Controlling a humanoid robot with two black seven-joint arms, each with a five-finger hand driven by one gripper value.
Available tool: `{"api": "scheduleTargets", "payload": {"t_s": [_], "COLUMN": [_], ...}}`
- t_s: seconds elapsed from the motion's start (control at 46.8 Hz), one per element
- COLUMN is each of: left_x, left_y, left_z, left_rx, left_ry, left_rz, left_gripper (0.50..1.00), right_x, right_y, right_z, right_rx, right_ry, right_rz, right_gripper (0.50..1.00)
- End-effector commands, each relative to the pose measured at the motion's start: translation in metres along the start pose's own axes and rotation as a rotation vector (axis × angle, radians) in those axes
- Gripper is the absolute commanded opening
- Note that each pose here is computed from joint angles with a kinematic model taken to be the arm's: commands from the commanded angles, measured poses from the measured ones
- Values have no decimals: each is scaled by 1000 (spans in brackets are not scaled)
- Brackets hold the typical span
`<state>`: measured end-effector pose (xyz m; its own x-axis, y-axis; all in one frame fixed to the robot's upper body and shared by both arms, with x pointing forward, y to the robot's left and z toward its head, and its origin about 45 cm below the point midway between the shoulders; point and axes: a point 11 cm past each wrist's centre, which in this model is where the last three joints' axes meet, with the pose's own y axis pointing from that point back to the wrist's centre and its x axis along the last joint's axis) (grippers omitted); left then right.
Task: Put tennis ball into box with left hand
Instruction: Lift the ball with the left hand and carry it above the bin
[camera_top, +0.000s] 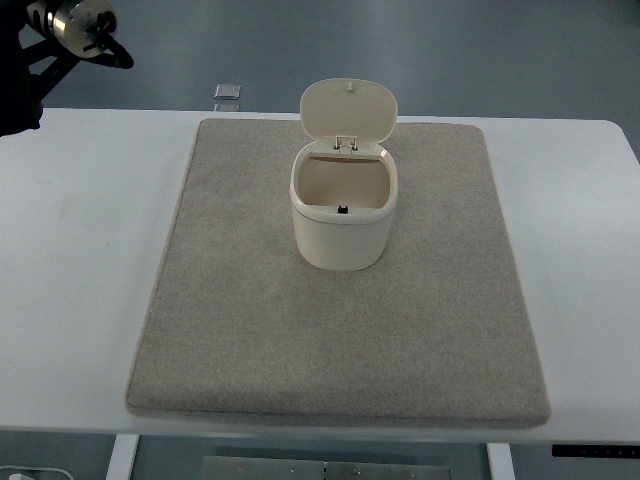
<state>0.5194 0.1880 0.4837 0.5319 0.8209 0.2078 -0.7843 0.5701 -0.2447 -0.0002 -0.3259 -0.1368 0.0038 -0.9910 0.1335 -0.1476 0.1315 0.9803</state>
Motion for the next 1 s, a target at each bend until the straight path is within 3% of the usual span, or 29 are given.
{"api": "scheduleTargets", "payload": {"t_s": [0.0,0.235,0.491,0.983], "left_x": [-26,-102,-152,-192], "left_y": [-18,-46,-42,-10], "left_z": [16,37,41,-23], "left_rx": [-40,-90,-104,52], "left_ry": [9,24,21,-38], "left_rz": [-52,-215,-339,-476], "left_gripper": [500,500,500,500], "right_x": [0,0,-1,-1], "right_y": [0,0,0,0], "right_z": [0,0,0,0], "right_rx": [0,0,0,0], "right_ry": [0,0,0,0], "right_rz": [0,0,-2,-2], "right_gripper": [938,938,938,938]}}
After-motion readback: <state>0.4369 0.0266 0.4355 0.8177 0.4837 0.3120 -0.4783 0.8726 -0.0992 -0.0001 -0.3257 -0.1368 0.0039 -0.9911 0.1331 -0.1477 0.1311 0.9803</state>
